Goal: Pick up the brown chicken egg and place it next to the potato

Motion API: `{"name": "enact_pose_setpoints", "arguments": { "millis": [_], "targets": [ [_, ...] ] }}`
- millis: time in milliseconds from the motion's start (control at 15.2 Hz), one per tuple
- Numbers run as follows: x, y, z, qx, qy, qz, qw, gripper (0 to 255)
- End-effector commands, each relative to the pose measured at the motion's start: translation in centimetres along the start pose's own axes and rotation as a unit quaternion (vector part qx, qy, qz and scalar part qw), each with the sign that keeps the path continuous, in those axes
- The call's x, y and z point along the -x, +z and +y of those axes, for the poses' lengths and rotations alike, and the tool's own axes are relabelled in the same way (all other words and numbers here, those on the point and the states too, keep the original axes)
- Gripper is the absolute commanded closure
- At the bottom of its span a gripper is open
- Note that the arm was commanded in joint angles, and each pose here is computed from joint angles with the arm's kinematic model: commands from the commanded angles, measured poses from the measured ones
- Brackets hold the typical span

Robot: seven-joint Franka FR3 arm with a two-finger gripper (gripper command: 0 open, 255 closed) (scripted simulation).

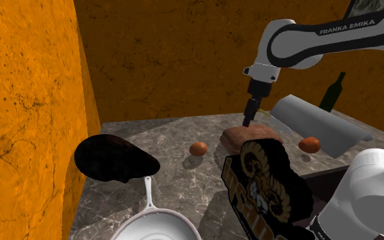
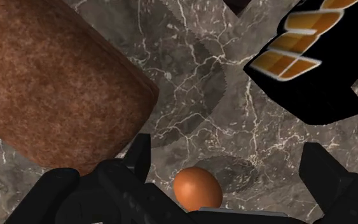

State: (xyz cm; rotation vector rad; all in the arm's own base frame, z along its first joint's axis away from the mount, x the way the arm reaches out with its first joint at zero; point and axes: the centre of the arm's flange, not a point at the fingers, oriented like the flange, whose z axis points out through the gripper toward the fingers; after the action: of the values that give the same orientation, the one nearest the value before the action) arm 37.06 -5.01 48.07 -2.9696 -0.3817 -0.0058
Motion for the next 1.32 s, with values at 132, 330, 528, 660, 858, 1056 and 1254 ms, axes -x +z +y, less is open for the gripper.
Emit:
{"name": "enact_pose_setpoints", "arguments": {
  "millis": [132, 330, 528, 660, 858, 1056, 1254],
  "targets": [
    [-3.2, 3.9, 1.8, -0.018, -0.044, 0.007, 0.9988, 0],
    [-5.8, 6.8, 2.9, -0.031, -0.077, 0.012, 0.9965, 0],
    [-8.4, 9.7, 3.8, -0.044, -0.109, 0.016, 0.9929, 0],
    [-10.2, 11.6, 4.2, -0.053, -0.131, 0.019, 0.9898, 0],
    [-13.0, 14.5, 4.7, -0.067, -0.163, 0.024, 0.9841, 0],
    [-15.8, 17.3, 4.8, -0.080, -0.194, 0.028, 0.9773, 0],
    [-15.8, 18.8, 4.6, -0.080, -0.194, 0.028, 0.9773, 0]
  ]
}}
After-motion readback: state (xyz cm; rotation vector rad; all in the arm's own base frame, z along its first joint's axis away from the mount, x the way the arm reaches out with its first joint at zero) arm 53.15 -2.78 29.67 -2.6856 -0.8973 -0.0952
